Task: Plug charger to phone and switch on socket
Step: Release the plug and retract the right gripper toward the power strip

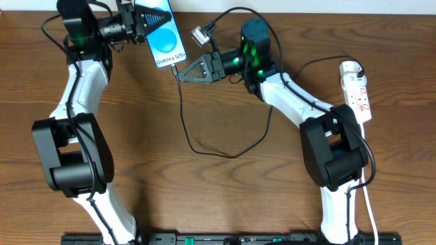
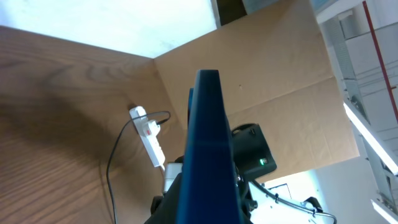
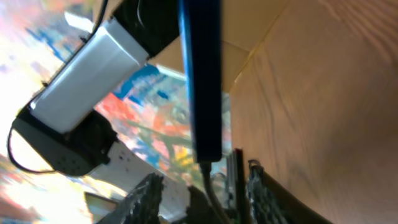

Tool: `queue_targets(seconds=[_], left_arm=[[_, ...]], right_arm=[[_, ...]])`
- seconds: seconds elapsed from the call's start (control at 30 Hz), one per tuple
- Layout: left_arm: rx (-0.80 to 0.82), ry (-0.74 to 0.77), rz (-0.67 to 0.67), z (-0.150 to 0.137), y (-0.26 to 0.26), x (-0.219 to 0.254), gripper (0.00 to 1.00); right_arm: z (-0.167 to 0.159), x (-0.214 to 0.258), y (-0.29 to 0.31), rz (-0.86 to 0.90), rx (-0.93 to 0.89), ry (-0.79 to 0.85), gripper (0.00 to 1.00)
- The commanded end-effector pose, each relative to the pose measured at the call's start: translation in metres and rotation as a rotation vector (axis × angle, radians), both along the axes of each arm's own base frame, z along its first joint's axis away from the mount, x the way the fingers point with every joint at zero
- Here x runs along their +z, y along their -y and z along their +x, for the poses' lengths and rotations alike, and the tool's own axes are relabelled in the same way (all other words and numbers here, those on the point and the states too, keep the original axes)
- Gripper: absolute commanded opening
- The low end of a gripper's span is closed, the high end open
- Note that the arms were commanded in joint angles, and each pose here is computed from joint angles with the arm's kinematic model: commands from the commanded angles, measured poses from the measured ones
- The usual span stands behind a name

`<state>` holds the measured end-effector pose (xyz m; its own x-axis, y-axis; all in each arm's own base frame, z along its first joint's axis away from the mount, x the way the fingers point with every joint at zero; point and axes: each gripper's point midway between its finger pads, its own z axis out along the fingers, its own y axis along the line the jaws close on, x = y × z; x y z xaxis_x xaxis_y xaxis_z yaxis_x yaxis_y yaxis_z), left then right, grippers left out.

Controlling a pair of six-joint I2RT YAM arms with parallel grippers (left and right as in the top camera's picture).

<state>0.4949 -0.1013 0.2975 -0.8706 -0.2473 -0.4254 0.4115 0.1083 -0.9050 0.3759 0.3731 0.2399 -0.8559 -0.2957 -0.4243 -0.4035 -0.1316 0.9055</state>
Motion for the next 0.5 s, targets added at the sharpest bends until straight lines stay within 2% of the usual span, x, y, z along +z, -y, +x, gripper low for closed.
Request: queue_targets(seconds=[0.0, 0.1, 0.23, 0.33, 0.47], left_arm=[[-0.014, 0.007, 0.005, 0.001, 0.001, -0.012, 0.07], [-0.013, -0.019, 0.002, 0.002, 0.001, -0.022, 0.08], [0.071, -0.094, -0.007, 0.013, -0.003, -0.040, 0.07], [0.150, -0.211, 0.026, 0.021, -0.008, -0.072, 0.07], [0.172, -0.297, 0.097, 0.013, -0.008, -0.106, 0.08]], right_arm=[[0.011, 0.004, 0.020, 0.022, -0.027, 0.092, 0.53], [0.031, -0.012, 0.038, -0.019, -0.114, 0.070, 0.57], [0.060, -0.039, 0.062, -0.111, -0.262, 0.057, 0.61], [0.067, -0.052, 0.068, -0.153, -0.307, 0.102, 0.62], [0.075, -0.066, 0.070, -0.215, -0.362, 0.122, 0.63]])
